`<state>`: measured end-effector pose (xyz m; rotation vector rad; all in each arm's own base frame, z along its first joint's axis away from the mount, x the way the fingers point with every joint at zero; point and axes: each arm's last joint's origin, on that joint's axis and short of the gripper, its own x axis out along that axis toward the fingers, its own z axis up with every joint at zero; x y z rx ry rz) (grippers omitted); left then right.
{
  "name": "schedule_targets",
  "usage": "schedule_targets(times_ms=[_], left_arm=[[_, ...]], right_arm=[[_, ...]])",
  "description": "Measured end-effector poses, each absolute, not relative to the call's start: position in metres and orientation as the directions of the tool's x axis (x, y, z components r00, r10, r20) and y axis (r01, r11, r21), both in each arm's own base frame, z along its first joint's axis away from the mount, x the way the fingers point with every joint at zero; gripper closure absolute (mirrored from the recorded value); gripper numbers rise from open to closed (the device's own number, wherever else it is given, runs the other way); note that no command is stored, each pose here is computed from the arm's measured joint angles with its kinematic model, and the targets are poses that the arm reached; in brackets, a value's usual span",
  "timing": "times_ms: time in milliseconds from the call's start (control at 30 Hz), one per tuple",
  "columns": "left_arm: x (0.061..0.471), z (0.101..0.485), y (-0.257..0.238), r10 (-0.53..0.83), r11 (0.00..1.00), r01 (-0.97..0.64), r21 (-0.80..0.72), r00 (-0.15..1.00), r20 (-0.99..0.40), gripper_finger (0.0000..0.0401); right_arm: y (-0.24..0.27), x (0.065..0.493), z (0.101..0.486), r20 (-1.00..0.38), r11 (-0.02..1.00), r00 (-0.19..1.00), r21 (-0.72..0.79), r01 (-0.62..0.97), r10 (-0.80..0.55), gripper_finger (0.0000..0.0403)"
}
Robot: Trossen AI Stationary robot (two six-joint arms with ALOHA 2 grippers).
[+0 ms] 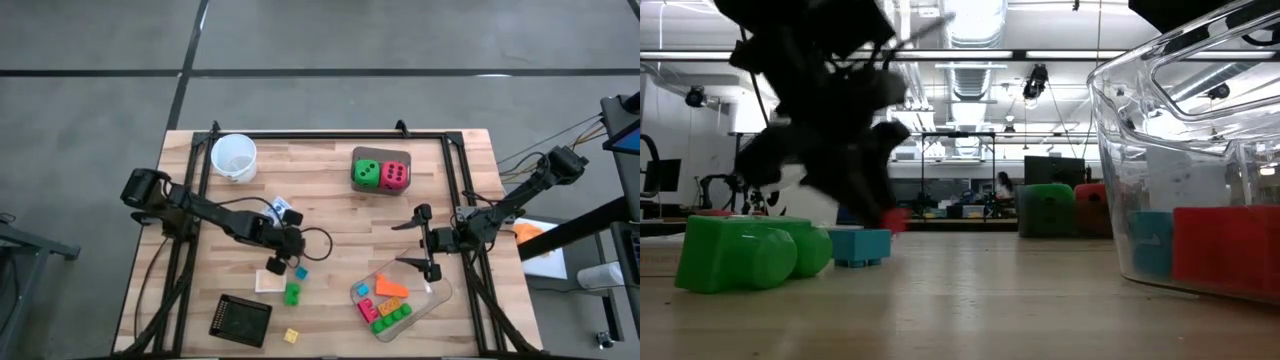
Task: Pick & Place Toys
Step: Put the red game piece into the transparent bin
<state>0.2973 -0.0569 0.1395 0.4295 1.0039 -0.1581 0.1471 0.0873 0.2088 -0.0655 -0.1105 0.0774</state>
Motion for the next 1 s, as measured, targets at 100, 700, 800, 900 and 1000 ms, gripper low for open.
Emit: schedule_targets(times_ms=[100,700,800,900,1000], left_arm=[[0.305,0.154,-0.059,0.039,0.915,0.282,0.29,0.653,-0.757,0.028],[0.409,0.193,-0.118,-0.355,0.883,0.434,0.176,0.866,-0.352,0.028],[0.426,0.193,-0.123,-0.342,0.87,0.459,0.179,0.824,-0.452,0.028],[0.435,0.191,-0.125,-0.326,0.866,0.473,0.16,0.778,-0.537,0.028],[0.439,0.192,-0.127,-0.324,0.863,0.481,0.153,0.761,-0.562,0.026]], right_arm=[[0.087,0.147,0.209,0.108,0.995,0.991,-0.07,-0.073,0.08,0.0046],[0.086,0.148,0.208,0.107,0.995,0.992,-0.071,-0.064,0.071,0.0046],[0.086,0.148,0.208,0.106,0.995,0.992,-0.071,-0.064,0.071,0.0046],[0.086,0.148,0.208,0.103,0.995,0.992,-0.072,-0.064,0.071,0.0046],[0.086,0.148,0.208,0.1,0.995,0.992,-0.074,-0.064,0.071,0.0046]])
